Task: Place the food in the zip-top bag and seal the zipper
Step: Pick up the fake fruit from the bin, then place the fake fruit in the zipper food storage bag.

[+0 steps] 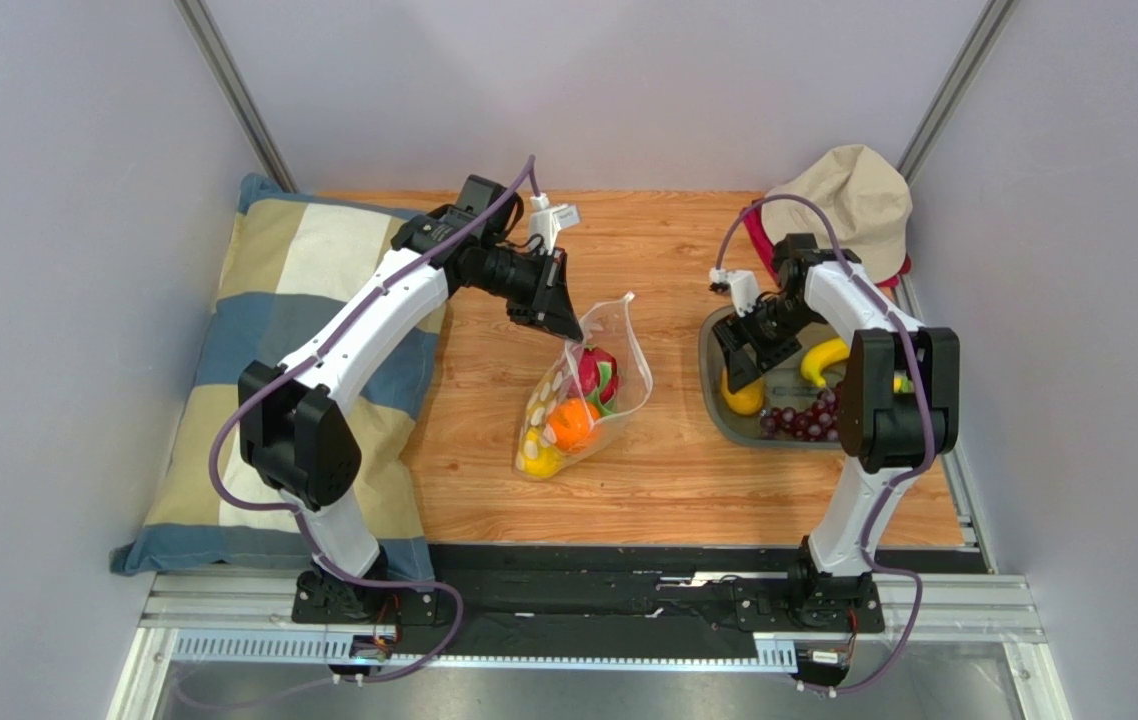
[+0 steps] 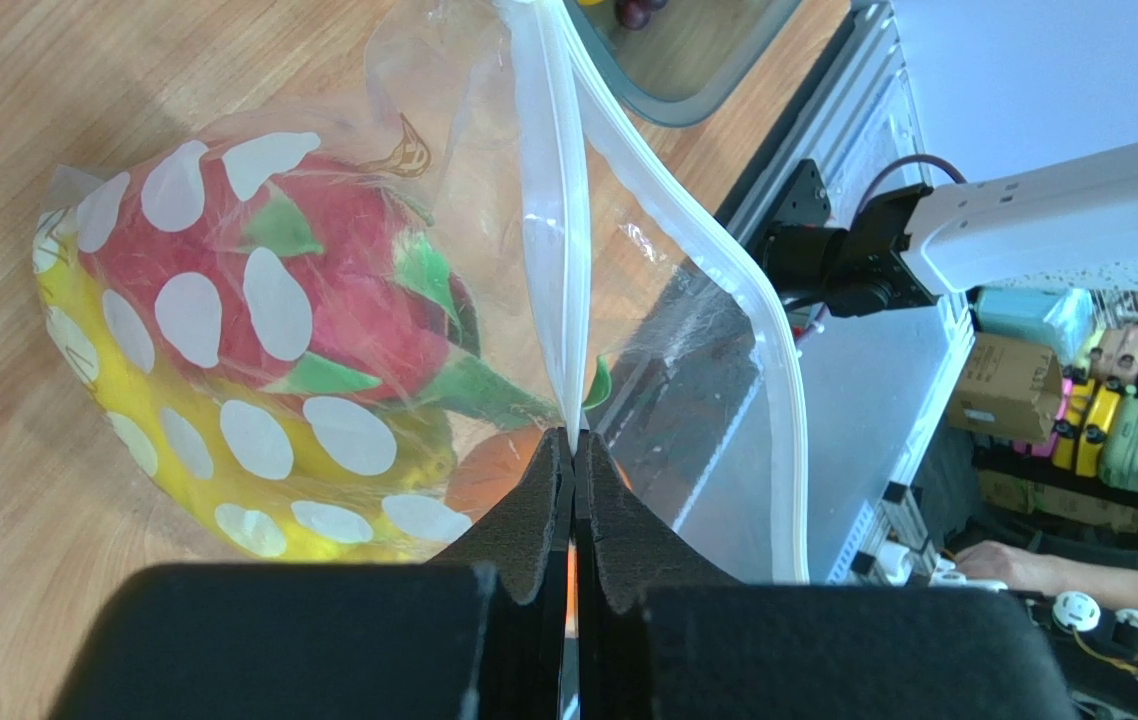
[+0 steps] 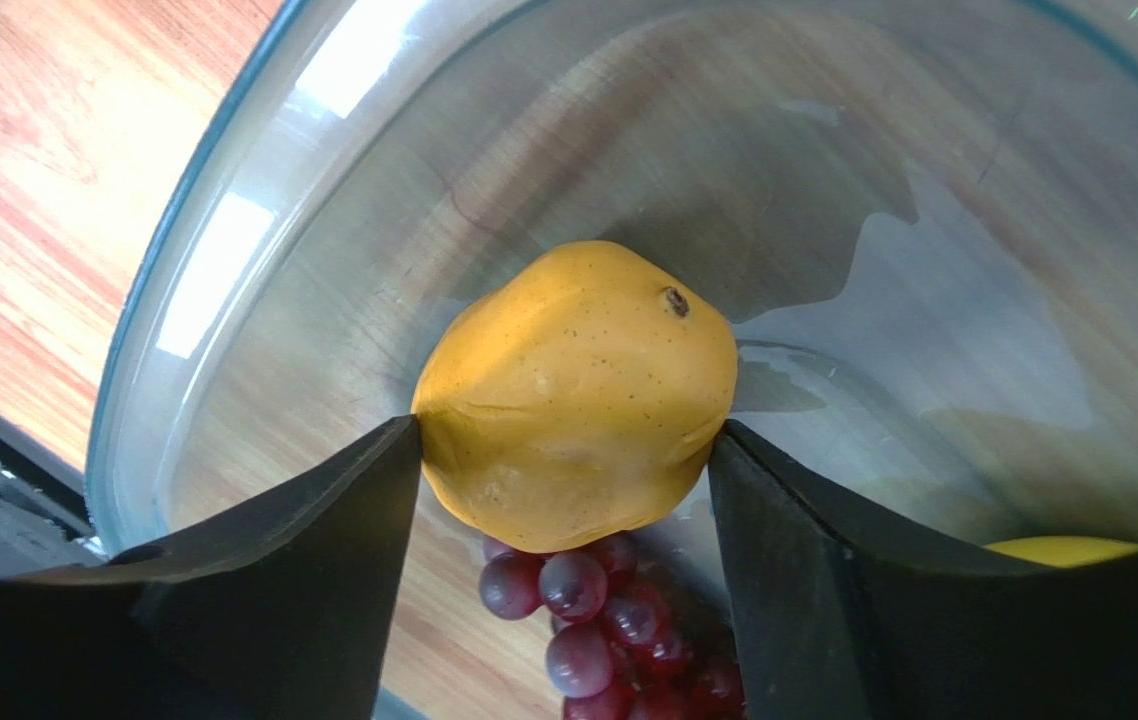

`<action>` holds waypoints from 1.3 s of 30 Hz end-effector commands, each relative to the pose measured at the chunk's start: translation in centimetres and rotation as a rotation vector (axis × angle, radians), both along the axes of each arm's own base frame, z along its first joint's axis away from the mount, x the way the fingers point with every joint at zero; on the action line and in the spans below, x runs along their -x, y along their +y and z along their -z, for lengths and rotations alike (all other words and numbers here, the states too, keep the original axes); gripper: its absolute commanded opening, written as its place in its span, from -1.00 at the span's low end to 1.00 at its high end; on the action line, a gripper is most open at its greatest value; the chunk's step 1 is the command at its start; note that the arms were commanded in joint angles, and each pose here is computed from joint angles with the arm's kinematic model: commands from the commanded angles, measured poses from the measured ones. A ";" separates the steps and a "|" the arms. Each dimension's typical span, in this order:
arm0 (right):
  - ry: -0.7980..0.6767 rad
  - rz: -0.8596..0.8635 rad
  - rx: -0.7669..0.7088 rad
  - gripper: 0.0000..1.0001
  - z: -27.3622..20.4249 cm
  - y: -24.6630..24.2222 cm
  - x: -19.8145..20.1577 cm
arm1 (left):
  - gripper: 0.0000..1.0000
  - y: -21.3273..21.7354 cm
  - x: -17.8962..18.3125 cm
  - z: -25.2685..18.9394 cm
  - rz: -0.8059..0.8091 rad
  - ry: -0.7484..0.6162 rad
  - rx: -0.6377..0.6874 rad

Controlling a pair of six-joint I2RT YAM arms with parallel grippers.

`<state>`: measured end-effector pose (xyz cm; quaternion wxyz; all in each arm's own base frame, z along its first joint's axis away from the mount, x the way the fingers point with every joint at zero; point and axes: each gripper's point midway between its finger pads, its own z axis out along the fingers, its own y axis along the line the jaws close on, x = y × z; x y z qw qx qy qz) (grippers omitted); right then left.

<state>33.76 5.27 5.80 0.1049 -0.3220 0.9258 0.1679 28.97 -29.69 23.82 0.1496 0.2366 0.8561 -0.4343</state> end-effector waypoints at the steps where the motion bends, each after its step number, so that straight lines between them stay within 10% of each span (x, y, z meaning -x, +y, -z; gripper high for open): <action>1: 0.014 0.047 -0.015 0.61 -0.8 0.2 0.3 | -1.00 0.0 -0.3 0.0 0.010 -0.029 0.011; 14: 0.080 0.138 0.010 0.70 1.6 0.1 0.6 | -1.00 -0.1 -0.4 -0.1 0.006 -0.028 0.019; 19: 0.066 0.138 0.018 -0.21 0.8 -0.2 0.9 | -1.00 -0.2 -0.4 -0.2 0.008 -0.032 0.023; 22: 0.024 0.138 0.009 -0.42 -1.2 -0.2 1.0 | -1.00 -0.2 -0.3 -0.2 0.009 -0.027 0.023; 39: -0.469 -0.051 -0.529 -0.36 -26.9 12.3 0.2 | -1.00 -0.3 -0.3 -0.3 0.010 -0.016 0.031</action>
